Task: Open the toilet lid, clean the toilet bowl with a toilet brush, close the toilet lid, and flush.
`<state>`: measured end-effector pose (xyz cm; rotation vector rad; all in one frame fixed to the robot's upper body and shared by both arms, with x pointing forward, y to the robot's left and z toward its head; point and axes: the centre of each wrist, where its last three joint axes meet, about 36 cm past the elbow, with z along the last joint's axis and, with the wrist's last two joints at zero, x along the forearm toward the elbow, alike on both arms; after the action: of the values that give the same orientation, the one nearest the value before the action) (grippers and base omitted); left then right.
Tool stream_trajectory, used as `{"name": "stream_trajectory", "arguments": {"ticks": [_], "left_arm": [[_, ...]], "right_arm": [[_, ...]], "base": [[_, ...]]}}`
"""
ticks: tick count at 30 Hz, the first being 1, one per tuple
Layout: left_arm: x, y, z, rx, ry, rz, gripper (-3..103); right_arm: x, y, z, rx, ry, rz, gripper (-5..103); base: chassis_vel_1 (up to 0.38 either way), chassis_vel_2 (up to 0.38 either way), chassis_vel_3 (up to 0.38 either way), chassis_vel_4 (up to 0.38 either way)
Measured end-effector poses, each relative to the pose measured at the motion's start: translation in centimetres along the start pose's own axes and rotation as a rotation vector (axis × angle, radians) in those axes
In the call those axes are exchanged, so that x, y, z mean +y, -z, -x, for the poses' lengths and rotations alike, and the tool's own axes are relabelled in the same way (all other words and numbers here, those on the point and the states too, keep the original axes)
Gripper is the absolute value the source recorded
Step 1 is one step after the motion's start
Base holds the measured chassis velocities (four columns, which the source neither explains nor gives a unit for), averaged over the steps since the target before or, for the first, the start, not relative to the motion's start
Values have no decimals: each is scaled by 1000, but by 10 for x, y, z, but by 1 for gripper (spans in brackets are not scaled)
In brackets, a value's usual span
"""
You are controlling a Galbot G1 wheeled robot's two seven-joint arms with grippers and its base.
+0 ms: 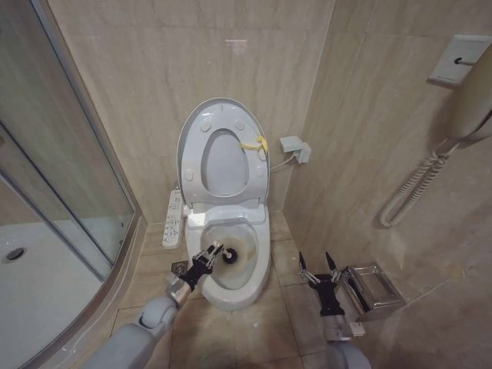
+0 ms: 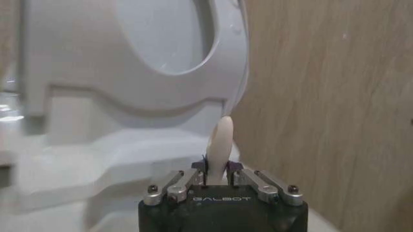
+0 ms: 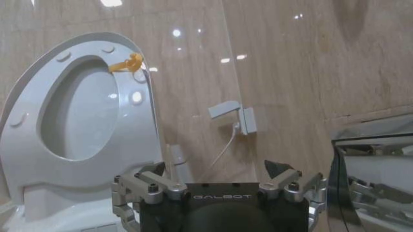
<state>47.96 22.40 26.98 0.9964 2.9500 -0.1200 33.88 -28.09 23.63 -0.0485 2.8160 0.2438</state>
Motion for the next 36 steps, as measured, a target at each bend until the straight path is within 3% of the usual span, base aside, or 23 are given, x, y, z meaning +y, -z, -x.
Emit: {"name": "stream_trajectory", "arguments": {"ticks": [5, 15, 23, 26, 31, 34, 36], "left_arm": [[-22, 20, 52, -94, -61, -28, 20], [-33, 33, 127, -185, -131, -31, 20], [-16, -2, 123, -120, -109, 33, 19], [-21, 3, 128, -124, -131, 40, 19], [-37, 39, 158, -194, -178, 34, 19], [-34, 42, 164, -199, -183, 43, 19], [-24, 29, 161, -169, -167, 62, 19]], "right_arm": [[-2, 1, -4, 3, 1, -6, 100], [-4, 1, -3, -1, -1, -10, 100], [-9, -1, -4, -2, -3, -13, 100], [-12, -2, -3, -1, -2, -17, 100], [-11, 0, -1, -6, -1, -15, 100], [-10, 0, -1, -7, -2, -12, 100], [-9, -1, -2, -7, -3, -11, 100]], "base": [[0, 0, 0, 0], [0, 0, 0, 0], [0, 0, 0, 0], [0, 0, 0, 0], [0, 0, 0, 0], [0, 0, 0, 0], [0, 0, 0, 0]]}}
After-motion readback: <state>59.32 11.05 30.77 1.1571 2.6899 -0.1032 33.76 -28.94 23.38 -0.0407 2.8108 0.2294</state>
